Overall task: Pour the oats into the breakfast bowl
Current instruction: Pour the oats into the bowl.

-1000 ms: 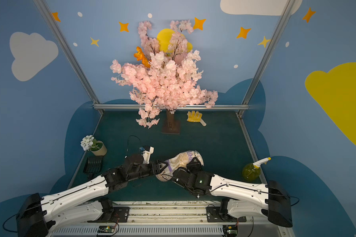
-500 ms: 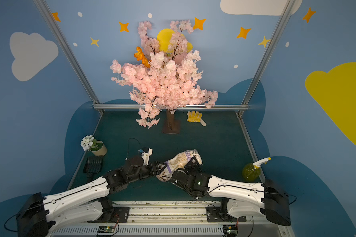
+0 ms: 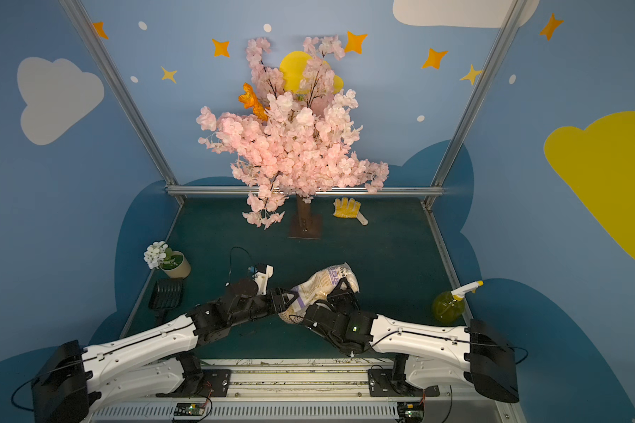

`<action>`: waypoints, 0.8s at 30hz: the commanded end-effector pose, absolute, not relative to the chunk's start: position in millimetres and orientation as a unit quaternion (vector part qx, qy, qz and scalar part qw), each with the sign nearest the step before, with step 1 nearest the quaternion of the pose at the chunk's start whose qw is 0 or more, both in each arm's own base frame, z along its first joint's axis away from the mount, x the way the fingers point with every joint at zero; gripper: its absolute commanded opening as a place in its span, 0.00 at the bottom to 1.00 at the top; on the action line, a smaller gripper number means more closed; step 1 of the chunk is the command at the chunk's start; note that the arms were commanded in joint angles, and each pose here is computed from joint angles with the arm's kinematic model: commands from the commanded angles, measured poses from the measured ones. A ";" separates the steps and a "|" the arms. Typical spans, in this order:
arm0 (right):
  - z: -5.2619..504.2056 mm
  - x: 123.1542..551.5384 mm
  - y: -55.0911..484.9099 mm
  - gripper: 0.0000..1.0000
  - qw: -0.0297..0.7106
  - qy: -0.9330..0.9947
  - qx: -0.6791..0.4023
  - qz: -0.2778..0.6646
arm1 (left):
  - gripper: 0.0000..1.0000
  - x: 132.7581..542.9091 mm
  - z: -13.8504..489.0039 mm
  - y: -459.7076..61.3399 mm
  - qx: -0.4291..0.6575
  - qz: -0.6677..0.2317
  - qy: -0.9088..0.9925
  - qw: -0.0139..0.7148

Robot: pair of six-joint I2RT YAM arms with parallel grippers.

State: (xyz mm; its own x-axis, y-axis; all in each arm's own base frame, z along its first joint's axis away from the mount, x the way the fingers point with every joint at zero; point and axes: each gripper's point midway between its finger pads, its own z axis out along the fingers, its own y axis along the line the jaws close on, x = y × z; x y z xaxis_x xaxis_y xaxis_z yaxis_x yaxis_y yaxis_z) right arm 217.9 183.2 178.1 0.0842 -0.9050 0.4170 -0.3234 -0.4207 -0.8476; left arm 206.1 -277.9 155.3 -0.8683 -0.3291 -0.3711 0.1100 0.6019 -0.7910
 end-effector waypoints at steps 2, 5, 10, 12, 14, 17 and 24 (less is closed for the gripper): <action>213.4 224.2 184.5 0.00 0.343 0.482 -0.603 -0.535 | 0.51 205.6 153.3 -280.0 -0.059 -0.445 0.858 0.250; 213.1 224.4 185.0 0.00 0.342 0.479 -0.604 -0.538 | 0.50 205.8 153.4 -279.9 -0.059 -0.445 0.858 0.250; 214.2 224.4 185.8 0.00 0.338 0.472 -0.604 -0.547 | 0.47 205.6 151.5 -279.6 -0.060 -0.443 0.859 0.250; 213.4 224.3 185.9 0.00 0.334 0.467 -0.606 -0.551 | 0.45 205.9 150.9 -280.0 -0.060 -0.443 0.859 0.250; 213.1 224.3 186.4 0.00 0.332 0.464 -0.606 -0.554 | 0.45 206.2 150.8 -280.8 -0.059 -0.443 0.859 0.249; 213.8 224.0 187.5 0.00 0.332 0.461 -0.606 -0.557 | 0.41 206.4 148.1 -280.9 -0.060 -0.441 0.861 0.247; 217.7 223.2 191.7 0.00 0.333 0.449 -0.608 -0.564 | 0.36 206.7 144.4 -283.1 -0.058 -0.439 0.863 0.243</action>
State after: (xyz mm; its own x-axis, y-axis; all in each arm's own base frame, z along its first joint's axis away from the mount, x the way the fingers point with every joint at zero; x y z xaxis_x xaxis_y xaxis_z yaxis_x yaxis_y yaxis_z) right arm 219.8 188.3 178.0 0.0827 -0.8527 0.5158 -0.2605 -0.5181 -0.8147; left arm 206.0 -278.8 140.7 -0.8776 -0.3175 -0.3592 0.0918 0.6242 -0.7759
